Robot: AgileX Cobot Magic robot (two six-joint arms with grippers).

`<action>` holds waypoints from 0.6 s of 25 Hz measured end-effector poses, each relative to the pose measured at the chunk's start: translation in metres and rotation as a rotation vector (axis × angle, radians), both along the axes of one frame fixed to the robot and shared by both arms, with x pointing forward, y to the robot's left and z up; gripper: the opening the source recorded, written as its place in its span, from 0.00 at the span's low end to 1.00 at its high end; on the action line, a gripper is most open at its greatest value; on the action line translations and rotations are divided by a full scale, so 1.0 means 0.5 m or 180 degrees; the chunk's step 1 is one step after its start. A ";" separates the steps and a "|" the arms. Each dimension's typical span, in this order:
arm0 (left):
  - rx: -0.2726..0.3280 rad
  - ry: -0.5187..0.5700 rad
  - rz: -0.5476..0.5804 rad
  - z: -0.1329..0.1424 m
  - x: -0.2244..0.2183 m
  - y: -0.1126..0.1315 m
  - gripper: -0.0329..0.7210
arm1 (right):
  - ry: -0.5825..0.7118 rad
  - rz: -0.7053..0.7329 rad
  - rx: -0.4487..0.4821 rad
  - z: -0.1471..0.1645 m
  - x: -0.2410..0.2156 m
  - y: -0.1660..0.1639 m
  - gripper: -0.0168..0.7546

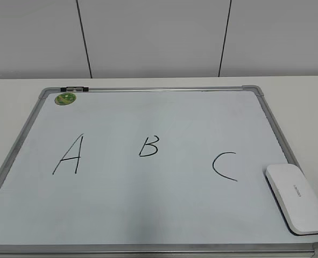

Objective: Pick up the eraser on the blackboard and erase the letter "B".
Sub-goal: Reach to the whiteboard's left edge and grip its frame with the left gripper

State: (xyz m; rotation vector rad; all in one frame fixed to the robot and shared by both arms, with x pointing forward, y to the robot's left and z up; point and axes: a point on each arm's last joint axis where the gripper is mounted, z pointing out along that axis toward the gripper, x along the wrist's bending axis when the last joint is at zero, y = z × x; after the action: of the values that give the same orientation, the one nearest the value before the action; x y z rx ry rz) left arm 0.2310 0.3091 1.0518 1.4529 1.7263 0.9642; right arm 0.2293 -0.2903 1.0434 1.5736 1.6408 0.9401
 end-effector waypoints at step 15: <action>0.0079 -0.0039 0.0038 0.022 0.011 0.004 0.42 | 0.0000 0.0000 0.0000 0.000 0.000 0.000 0.71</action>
State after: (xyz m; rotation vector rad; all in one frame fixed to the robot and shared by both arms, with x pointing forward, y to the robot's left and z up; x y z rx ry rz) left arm 0.2363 0.3113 1.0630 1.4509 1.7218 1.0020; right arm 0.2293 -0.2903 1.0434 1.5736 1.6408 0.9401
